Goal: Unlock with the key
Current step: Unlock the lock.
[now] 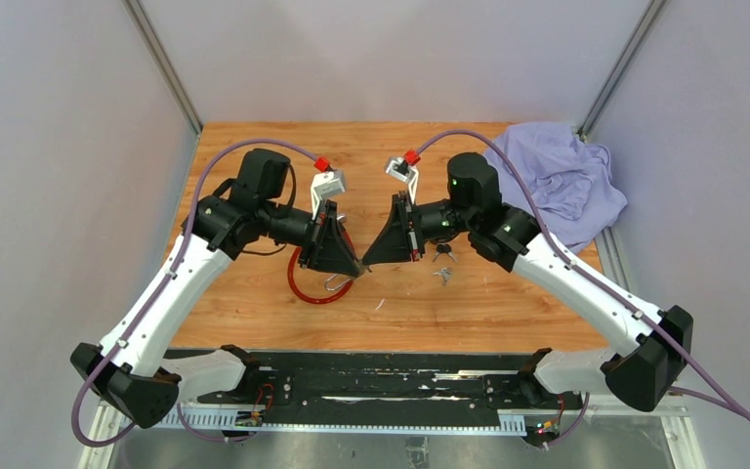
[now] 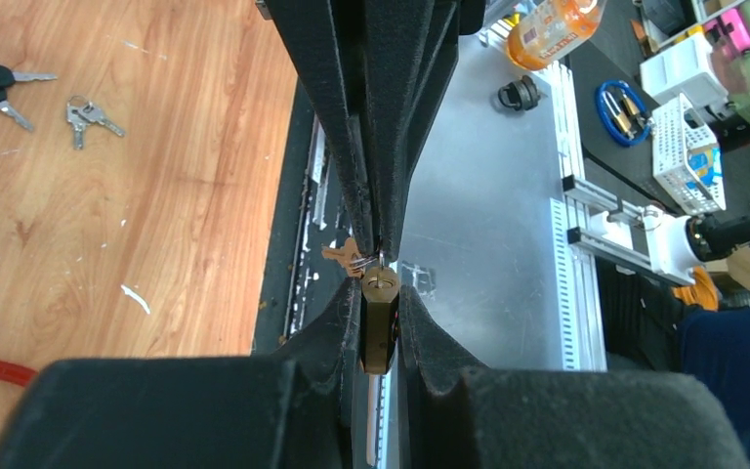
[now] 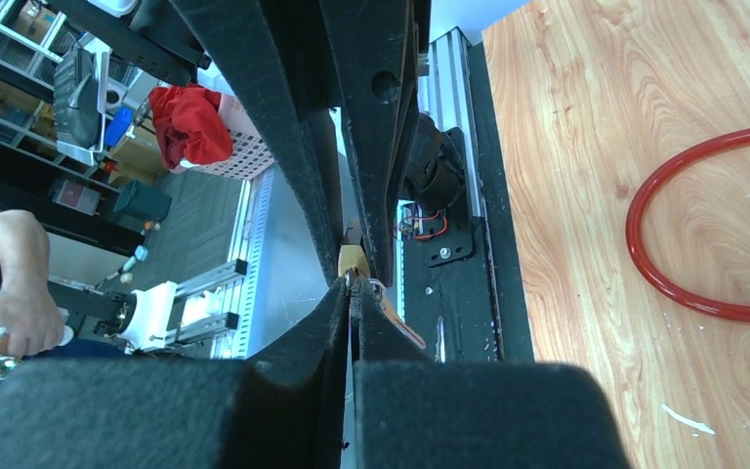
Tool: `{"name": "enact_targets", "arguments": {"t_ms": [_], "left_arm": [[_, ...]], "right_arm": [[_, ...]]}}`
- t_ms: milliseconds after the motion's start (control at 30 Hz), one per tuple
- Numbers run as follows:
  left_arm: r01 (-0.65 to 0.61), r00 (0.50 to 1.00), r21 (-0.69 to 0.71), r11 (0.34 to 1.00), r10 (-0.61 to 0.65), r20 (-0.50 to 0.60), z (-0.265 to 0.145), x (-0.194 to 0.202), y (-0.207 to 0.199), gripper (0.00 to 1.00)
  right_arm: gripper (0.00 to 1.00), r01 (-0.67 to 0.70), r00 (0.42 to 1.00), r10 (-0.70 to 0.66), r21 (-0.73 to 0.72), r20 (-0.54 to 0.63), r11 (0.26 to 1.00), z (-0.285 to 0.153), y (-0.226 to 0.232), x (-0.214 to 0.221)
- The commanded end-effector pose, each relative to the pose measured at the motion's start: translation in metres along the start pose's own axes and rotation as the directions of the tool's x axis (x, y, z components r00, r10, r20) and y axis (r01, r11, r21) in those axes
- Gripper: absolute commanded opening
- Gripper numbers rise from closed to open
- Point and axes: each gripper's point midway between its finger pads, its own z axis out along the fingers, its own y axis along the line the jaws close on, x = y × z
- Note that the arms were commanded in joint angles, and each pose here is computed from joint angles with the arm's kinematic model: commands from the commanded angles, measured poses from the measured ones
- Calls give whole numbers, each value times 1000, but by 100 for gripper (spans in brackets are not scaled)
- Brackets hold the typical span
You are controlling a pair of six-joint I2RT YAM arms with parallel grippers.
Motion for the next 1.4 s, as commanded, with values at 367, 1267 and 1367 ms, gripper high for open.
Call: {"name": "enact_targets", "arguments": {"t_ms": [367, 1267, 1367], "left_arm": [[-375, 927, -280, 883, 358, -113, -22, -35, 45, 0], [-234, 971, -232, 944, 214, -110, -1, -16, 37, 0], [-145, 989, -181, 973, 141, -34, 6, -27, 28, 0]], "right_arm": [[1, -321, 946, 323, 61, -38, 945, 19, -16, 12], [63, -82, 980, 29, 262, 198, 962, -40, -28, -16], [67, -7, 975, -52, 266, 215, 964, -46, -24, -5]]}}
